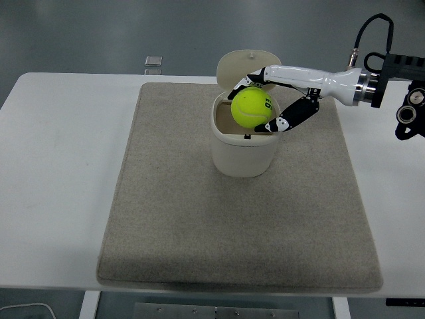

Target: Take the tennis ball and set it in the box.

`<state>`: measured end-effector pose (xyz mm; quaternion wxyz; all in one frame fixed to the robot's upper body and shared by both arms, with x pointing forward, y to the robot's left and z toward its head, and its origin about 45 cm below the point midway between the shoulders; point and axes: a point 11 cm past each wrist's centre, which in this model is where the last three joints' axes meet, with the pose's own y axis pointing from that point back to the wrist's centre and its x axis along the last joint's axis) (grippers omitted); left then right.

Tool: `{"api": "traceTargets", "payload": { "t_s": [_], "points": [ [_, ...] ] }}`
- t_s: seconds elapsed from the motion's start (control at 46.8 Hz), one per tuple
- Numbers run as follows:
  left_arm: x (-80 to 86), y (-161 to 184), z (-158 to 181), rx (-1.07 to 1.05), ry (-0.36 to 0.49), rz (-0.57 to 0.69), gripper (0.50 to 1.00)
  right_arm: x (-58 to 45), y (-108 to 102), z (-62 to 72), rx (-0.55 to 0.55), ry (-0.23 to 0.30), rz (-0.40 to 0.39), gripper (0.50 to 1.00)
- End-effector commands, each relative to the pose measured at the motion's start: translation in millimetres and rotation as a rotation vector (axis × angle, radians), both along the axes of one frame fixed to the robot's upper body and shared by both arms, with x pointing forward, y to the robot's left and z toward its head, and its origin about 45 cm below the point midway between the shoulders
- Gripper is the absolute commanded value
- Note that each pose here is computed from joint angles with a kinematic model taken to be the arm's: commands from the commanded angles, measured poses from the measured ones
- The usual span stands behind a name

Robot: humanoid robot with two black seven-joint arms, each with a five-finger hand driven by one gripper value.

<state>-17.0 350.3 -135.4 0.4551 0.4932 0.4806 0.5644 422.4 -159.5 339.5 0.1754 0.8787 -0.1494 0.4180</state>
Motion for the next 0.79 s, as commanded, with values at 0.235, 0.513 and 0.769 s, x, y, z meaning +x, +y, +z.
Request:
{"api": "traceTargets", "payload": {
  "t_s": [0.235, 0.513, 0.769],
  "points": [
    [-0.2, 0.0, 0.0, 0.000, 0.000, 0.000, 0.992, 1.6, -4.3, -3.5, -0.009, 0.005, -0.013, 0.823],
    [-0.2, 0.0, 0.0, 0.000, 0.000, 0.000, 0.992, 0.5, -4.5, -8.9, -0.014, 0.015, -0.013, 0.850],
    [-0.2, 0.0, 0.0, 0.000, 0.000, 0.000, 0.992, 0.5, -5.1, -8.8, -0.014, 0.017, -0.014, 0.860]
  ]
}}
